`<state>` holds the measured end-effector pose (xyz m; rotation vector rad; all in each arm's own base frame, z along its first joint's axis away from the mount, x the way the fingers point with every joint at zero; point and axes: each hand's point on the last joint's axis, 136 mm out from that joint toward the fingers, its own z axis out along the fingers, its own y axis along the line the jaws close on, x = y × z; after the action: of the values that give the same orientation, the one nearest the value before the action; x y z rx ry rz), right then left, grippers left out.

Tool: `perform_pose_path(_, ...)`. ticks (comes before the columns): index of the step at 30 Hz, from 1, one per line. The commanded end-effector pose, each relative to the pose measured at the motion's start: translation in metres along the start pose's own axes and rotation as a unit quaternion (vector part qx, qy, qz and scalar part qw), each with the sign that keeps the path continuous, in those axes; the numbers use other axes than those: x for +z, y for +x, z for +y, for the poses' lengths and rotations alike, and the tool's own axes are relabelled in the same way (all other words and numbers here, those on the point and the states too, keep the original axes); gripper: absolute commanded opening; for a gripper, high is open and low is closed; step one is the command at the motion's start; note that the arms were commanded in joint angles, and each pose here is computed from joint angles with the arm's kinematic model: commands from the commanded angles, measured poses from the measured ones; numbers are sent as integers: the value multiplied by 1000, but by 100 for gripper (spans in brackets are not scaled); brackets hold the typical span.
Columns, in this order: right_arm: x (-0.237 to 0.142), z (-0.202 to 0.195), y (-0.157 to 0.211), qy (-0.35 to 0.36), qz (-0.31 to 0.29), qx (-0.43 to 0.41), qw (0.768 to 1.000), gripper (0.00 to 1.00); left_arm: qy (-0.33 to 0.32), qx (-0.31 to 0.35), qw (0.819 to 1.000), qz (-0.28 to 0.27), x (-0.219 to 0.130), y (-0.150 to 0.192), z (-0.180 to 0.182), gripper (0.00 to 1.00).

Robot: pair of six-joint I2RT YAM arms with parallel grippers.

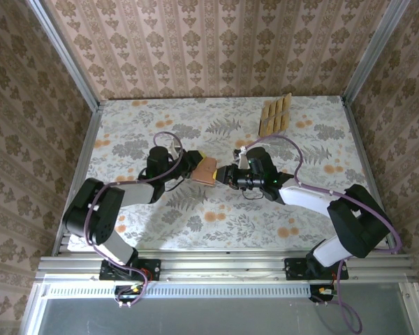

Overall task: Put the credit cards into the card holder
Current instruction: Pass the card holder, then open the button on the card holder.

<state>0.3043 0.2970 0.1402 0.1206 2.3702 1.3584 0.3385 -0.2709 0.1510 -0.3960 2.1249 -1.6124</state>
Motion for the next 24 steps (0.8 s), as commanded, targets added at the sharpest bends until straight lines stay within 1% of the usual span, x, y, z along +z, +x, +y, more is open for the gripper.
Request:
perform_pose_path(1,-18,-1,-11,37,-19,-18,999,53,-17,75,997,-5,-8,-2,-14,2)
perform_pose_path(3,-28,-2,-16,69,-26,-35,997,64,-49,115,992,-2,-11,0,-12,0)
perform_pose_path(6,-33,-5,-21,109,-26,-50,992,73,-76,165,983,-9,-13,2,-16,0)
perform_pose_path(9,-36,2,-25,129,-31,-67,989,79,-86,168,982,-23,-12,1,-16,0)
perform_pose_path(14,-24,11,-25,150,-28,-91,984,90,-97,157,982,-46,-9,-1,-16,0)
perform_pose_path(19,-8,14,-25,156,-27,-103,982,91,-103,146,981,-71,-9,-2,-19,0)
perform_pose_path(24,6,12,-24,159,-22,-106,981,91,-89,126,984,-88,-9,-3,-24,0)
